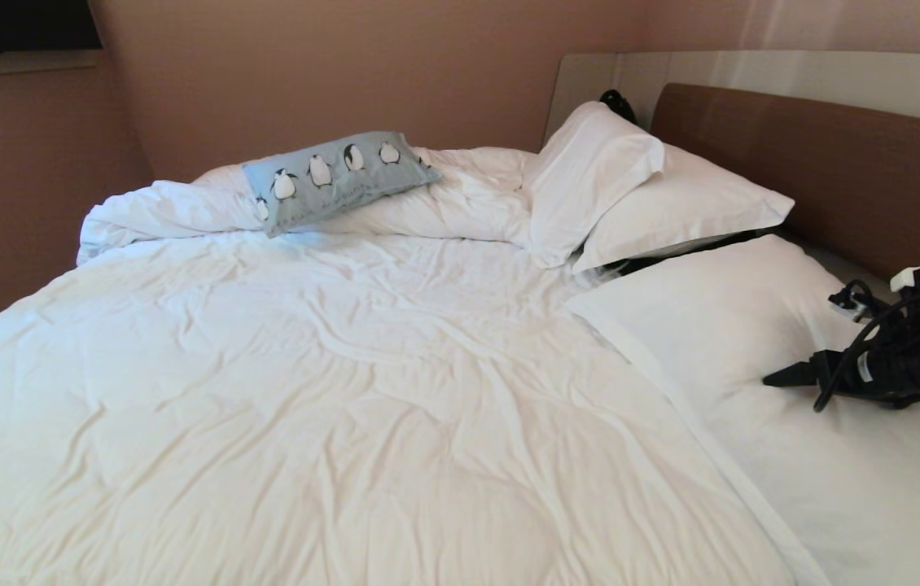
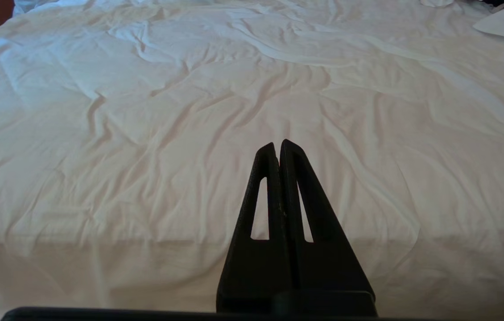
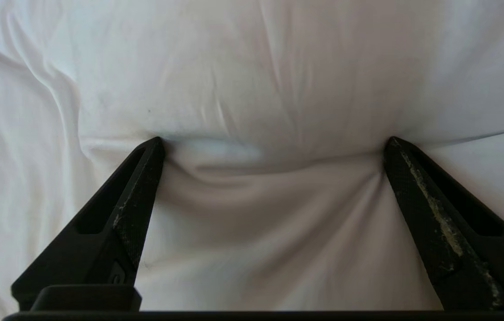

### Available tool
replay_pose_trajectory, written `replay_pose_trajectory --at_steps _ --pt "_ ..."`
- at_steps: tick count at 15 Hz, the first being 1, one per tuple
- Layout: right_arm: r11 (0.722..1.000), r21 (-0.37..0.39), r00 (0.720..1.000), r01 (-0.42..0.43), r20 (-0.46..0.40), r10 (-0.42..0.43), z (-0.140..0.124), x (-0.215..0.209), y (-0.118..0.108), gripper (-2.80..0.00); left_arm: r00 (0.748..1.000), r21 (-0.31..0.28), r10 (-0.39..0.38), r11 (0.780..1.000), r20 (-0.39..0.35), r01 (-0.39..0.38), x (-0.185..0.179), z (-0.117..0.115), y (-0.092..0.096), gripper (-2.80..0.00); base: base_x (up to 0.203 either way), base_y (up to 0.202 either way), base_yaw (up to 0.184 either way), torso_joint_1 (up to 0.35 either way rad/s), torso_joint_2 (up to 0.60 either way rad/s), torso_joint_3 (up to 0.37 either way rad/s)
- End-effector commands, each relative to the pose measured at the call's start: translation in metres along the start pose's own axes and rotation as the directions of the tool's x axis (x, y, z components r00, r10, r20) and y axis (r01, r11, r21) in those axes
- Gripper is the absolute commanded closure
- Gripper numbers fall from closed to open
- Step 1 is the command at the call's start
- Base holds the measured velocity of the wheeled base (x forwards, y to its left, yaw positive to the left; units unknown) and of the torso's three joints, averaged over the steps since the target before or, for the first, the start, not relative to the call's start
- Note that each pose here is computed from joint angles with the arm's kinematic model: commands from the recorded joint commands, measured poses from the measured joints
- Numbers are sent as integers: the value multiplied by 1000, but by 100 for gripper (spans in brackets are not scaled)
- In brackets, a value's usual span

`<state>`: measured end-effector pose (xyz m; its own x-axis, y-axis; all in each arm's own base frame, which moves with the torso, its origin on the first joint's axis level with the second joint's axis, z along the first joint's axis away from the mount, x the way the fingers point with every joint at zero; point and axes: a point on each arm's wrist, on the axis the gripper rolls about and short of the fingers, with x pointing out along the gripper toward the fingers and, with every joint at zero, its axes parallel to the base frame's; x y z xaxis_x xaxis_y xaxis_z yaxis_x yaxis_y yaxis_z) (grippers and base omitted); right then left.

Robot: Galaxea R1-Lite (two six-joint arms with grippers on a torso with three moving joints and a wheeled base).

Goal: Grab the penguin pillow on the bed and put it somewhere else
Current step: Pick up the pillow

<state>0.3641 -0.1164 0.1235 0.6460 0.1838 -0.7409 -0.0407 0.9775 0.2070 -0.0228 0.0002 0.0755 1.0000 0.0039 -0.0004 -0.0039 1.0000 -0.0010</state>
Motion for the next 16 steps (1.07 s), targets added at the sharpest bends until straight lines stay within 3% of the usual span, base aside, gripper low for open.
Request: replay_pose_trajectory --at_steps 1,5,11,14,16 --pt "999 -46 997 9 80 -6 0 19 -1 -280 1000 -1 1 1000 0 -1 0 0 0 0 0 0 0 0 0 0" --pt "998 -57 995 38 95 -33 -8 42 -8 -280 1000 -1 1 1000 0 -1 0 0 0 0 0 0 0 0 0 0" --pt "988 -70 984 137 122 -128 -4 37 -13 -280 1000 -1 1 1000 0 -1 0 0 0 0 0 0 0 0 0 0" --pt "954 -152 965 258 83 -248 -10 44 -18 -280 1000 -1 1 1000 -1 -1 0 0 0 0 0 0 0 0 0 0" --pt "945 -168 959 280 90 -268 -12 47 -23 -280 1000 -1 1 1000 0 -1 0 0 0 0 0 0 0 0 0 0"
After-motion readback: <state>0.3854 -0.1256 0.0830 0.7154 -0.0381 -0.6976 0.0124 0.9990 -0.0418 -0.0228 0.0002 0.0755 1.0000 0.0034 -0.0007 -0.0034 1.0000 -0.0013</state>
